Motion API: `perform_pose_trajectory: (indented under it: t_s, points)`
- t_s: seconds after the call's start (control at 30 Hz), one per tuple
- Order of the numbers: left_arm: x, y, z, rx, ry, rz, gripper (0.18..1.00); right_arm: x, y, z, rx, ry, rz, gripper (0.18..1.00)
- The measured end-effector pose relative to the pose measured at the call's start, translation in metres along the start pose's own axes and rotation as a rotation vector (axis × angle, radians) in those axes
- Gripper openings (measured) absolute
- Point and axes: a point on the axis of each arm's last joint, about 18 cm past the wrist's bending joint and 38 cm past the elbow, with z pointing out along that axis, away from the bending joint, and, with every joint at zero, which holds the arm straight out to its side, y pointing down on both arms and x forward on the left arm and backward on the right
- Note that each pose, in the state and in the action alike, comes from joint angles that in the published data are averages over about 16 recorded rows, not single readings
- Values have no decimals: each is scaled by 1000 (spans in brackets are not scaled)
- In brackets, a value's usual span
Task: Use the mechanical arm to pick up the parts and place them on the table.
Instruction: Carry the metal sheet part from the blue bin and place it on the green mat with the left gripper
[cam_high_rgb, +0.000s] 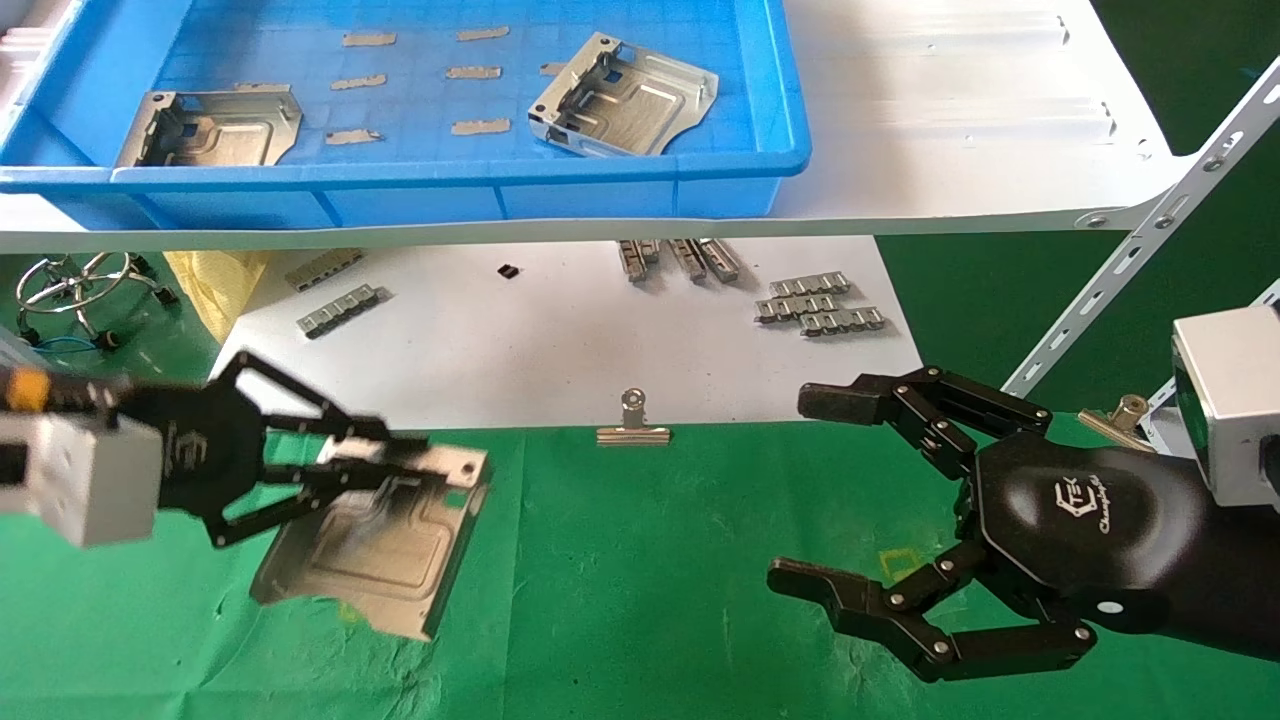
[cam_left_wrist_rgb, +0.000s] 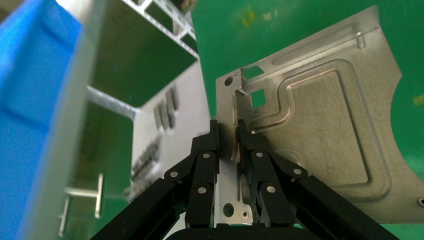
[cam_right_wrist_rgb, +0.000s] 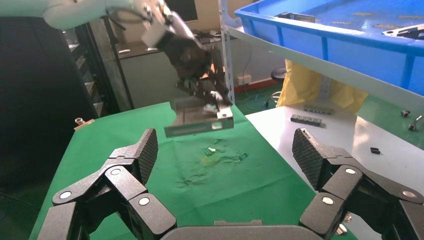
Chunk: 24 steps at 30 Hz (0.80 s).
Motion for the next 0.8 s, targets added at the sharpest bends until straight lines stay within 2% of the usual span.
perform_pose_trajectory:
  t_s: [0.37,0.6,0.8]
  points:
    - [53,59,-1,-113,8,80,242,0,0,0,0,0,0,1001]
    - [75,77,10,-146,30,131,238,0,0,0,0,0,0,1001]
    - [89,88,15,-171,28,120,237,0,0,0,0,0,0,1001]
